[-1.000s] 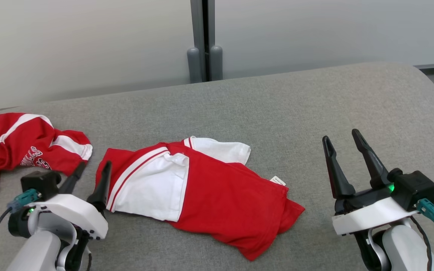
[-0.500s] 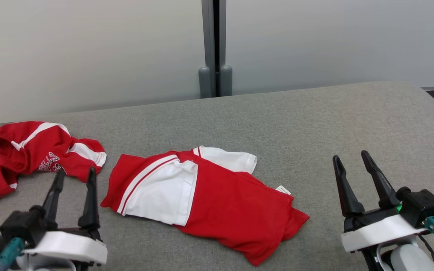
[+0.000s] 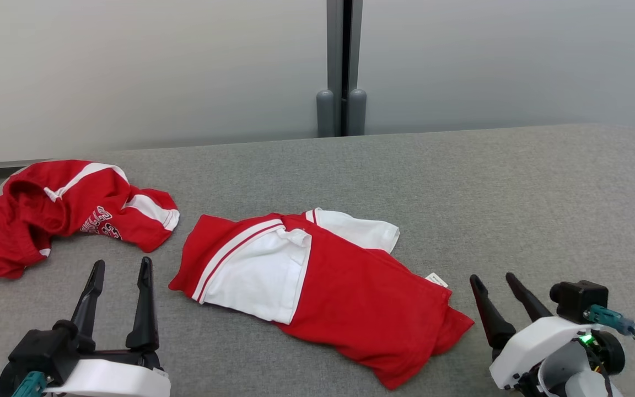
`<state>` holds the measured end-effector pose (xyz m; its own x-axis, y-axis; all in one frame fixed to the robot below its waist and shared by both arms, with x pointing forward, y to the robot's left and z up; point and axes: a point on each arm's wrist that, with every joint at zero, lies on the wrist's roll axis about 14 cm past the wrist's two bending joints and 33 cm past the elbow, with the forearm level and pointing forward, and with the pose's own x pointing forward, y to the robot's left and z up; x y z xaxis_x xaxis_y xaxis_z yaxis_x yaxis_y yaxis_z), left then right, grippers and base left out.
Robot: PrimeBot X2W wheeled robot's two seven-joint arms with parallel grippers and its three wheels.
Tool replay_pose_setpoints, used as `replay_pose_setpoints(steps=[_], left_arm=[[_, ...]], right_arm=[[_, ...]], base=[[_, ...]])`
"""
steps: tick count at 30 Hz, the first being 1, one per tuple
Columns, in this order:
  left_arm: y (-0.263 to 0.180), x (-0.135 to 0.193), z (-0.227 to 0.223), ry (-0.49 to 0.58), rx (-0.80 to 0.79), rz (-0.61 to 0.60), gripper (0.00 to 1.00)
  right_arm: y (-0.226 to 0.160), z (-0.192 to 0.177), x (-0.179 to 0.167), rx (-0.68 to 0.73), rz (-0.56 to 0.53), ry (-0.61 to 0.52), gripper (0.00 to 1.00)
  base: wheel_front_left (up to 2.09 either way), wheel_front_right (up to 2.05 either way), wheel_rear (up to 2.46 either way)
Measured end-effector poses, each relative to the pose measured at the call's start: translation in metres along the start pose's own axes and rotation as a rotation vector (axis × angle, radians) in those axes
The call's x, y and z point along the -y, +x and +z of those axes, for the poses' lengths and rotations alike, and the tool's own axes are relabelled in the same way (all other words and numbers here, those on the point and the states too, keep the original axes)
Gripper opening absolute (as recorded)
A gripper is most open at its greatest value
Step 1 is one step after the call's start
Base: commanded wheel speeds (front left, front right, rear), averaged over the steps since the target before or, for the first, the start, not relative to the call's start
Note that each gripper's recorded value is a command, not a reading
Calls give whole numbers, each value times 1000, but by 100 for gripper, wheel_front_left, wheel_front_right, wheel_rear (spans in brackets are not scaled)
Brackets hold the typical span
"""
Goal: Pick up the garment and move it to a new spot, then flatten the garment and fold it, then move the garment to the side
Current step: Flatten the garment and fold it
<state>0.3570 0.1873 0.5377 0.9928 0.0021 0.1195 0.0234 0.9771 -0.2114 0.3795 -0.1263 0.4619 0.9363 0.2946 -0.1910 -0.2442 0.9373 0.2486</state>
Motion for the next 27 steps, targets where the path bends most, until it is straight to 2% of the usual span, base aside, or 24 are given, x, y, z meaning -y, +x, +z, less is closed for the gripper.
replay_pose_setpoints(steps=[9, 15, 16, 17, 22, 27], left_arm=[[-8, -10, -1, -5, -11, 37, 100], [-16, -28, -5, 3, -30, 96, 100], [-17, -32, -6, 5, -35, 109, 100], [-17, -34, -7, 6, -37, 113, 100], [-18, -38, -15, -1, -61, 129, 100], [-6, -30, -21, -1, -72, 101, 100]], right_arm=[[17, -66, -2, -419, -27, 128, 100], [23, -92, -8, -564, -30, 141, 100], [27, -94, -14, -576, -14, 141, 35], [29, -94, -17, -577, -5, 139, 0], [44, -82, -25, -507, 22, 127, 0], [72, -35, 16, -382, -33, 16, 0]], base=[[0, 0, 0], [0, 0, 0], [0, 0, 0], [0, 0, 0], [0, 0, 0], [0, 0, 0]])
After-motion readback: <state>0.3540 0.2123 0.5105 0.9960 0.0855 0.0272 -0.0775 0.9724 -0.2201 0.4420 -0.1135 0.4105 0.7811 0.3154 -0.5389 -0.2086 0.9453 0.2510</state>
